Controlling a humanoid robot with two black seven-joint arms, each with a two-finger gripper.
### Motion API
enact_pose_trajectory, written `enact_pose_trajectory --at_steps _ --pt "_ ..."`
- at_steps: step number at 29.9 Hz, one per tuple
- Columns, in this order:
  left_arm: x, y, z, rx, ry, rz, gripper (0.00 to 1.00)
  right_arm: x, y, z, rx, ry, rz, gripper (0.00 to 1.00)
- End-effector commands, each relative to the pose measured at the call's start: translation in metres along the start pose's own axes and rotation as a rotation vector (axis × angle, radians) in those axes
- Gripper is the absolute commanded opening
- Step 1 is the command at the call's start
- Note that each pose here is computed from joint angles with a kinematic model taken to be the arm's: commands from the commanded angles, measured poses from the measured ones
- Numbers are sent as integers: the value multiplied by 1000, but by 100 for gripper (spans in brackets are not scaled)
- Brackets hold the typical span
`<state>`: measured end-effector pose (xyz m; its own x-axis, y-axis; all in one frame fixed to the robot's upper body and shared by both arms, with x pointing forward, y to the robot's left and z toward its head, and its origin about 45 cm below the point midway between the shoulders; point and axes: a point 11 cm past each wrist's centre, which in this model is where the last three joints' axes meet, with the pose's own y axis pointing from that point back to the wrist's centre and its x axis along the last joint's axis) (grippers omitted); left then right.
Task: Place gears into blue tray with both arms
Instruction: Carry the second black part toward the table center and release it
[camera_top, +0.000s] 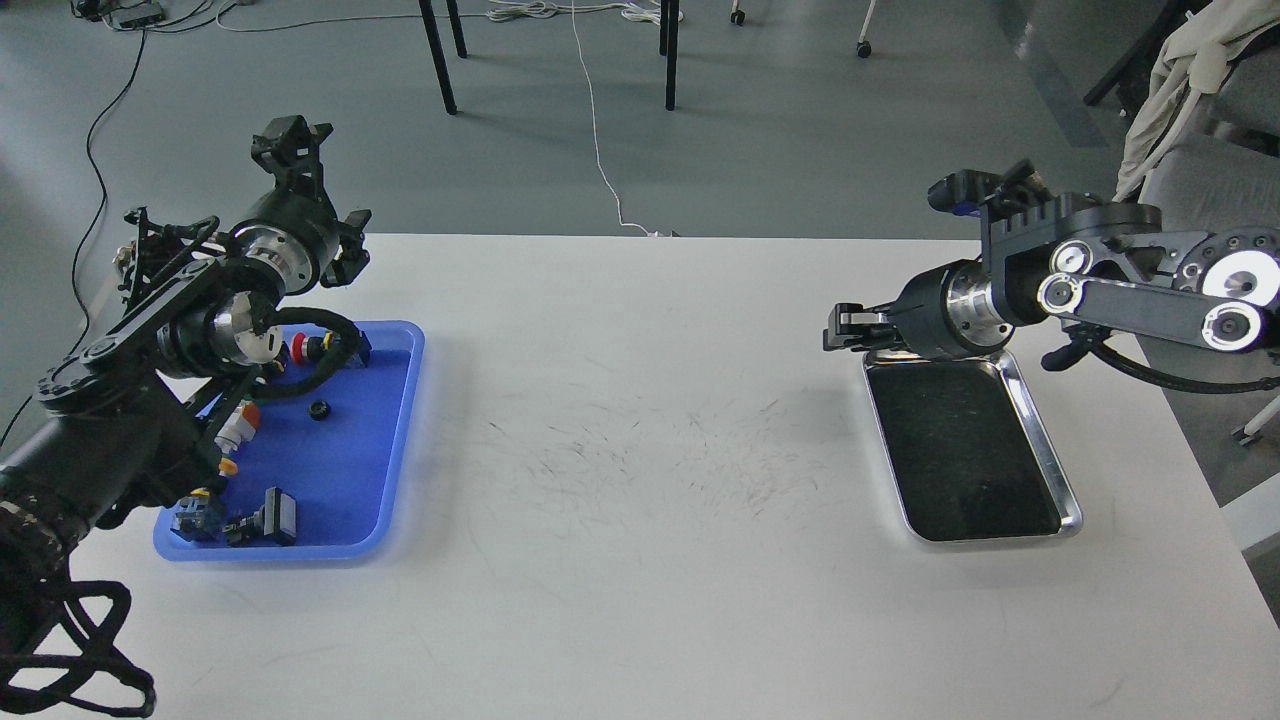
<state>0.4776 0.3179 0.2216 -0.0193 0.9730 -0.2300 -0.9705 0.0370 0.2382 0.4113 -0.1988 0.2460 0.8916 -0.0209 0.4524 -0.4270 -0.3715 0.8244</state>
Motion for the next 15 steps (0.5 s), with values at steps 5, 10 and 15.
enact_pose_trajectory --at_steps 5,10,15 --pt "0 0 0 -2 0 0 98 -14 -69 -123 167 59 29 7" --pt "1 0 5 -9 -3 0 98 -19 -104 -102 123 -44 103 7" --pt "1 -1 7 -12 -6 -1 98 -38 -115 -98 149 -111 97 7"
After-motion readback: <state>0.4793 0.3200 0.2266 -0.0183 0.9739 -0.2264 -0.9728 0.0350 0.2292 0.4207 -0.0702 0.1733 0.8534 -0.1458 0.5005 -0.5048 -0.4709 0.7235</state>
